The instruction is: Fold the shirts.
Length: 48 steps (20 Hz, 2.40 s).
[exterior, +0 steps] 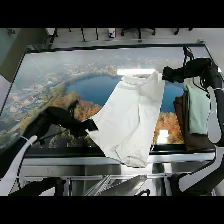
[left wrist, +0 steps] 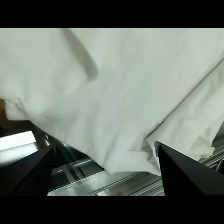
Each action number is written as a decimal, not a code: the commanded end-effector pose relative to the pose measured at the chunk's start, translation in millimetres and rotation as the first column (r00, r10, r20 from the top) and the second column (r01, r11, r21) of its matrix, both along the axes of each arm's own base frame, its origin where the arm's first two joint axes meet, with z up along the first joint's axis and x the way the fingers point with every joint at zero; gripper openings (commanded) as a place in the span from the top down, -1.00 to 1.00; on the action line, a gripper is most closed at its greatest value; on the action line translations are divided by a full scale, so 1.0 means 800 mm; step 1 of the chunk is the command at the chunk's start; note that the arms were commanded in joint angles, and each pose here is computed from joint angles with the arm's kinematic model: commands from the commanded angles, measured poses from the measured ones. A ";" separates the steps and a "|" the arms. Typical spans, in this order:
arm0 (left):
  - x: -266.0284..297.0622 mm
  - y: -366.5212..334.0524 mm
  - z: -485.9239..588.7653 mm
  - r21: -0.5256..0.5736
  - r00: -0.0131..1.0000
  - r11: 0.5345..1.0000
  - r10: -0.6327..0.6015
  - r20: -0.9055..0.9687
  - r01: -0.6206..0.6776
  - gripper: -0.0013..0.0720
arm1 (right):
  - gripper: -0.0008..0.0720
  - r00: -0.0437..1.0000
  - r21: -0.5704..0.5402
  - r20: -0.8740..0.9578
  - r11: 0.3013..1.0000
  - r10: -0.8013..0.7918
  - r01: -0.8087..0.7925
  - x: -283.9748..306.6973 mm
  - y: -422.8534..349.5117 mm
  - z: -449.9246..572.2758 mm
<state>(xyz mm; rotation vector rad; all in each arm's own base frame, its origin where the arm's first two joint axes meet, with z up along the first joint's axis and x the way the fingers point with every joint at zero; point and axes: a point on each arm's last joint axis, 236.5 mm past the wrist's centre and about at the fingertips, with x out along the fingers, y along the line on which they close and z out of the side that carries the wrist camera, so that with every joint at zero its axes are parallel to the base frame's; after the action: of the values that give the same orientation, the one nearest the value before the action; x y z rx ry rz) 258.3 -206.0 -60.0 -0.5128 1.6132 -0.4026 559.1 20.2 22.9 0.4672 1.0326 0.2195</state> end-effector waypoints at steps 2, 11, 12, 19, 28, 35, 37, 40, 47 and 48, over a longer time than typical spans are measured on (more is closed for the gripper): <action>-0.065 -0.023 -0.071 0.032 0.996 0.999 0.009 -0.092 -0.006 -0.90 | 0.94 1.000 -0.004 -0.015 1.000 -0.001 0.001 -0.004 -0.006 -0.003; 0.074 0.003 -0.063 0.088 0.995 0.996 0.024 0.092 -0.032 0.93 | 0.95 0.947 -0.199 -0.316 0.980 -0.057 -0.007 -0.085 -0.060 -0.054; 0.097 0.019 -0.059 0.105 0.992 0.993 0.036 0.119 -0.048 0.93 | 0.95 0.906 -0.270 -0.408 0.963 -0.109 -0.005 -0.118 -0.081 -0.066; 0.236 0.097 -0.009 0.131 0.961 0.991 -0.023 0.275 -0.014 0.93 | 0.94 0.710 -0.303 -0.684 0.951 -0.170 -0.065 -0.366 -0.040 -0.104; 0.287 0.085 0.007 0.113 0.963 0.987 -0.136 0.234 0.113 0.93 | -0.78 0.786 -0.331 -0.576 0.943 -0.226 0.028 -0.386 -0.039 -0.104; 0.295 0.080 0.017 0.108 0.958 0.983 -0.167 0.232 0.146 0.93 | -0.77 0.934 -0.014 -0.315 0.985 -0.167 0.172 -0.162 0.001 -0.041; 0.294 0.080 0.016 0.109 0.959 0.983 -0.169 0.228 0.148 0.93 | -0.77 0.928 -0.015 -0.343 0.989 -0.142 0.146 -0.139 0.017 -0.076; 0.294 0.080 0.016 0.109 0.959 0.983 -0.169 0.228 0.148 0.93 | -0.72 0.923 -0.019 -0.361 0.990 -0.136 0.138 -0.108 0.023 -0.114; 0.292 0.080 0.016 0.108 0.959 0.983 -0.171 0.224 0.150 0.93 | -0.03 0.946 -0.107 -0.305 0.991 -0.113 0.084 -0.068 -0.004 -0.105; 0.293 0.080 0.016 0.108 0.959 0.983 -0.171 0.225 0.150 0.93 | -0.03 0.939 -0.162 -0.325 0.985 -0.112 0.061 -0.076 -0.017 -0.106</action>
<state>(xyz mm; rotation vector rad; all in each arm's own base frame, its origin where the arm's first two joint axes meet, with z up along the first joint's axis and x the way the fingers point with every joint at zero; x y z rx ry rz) 492.8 -141.9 -47.1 -0.2554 1.4387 -0.4900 499.3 24.8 -62.0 0.5247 1.3190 0.0154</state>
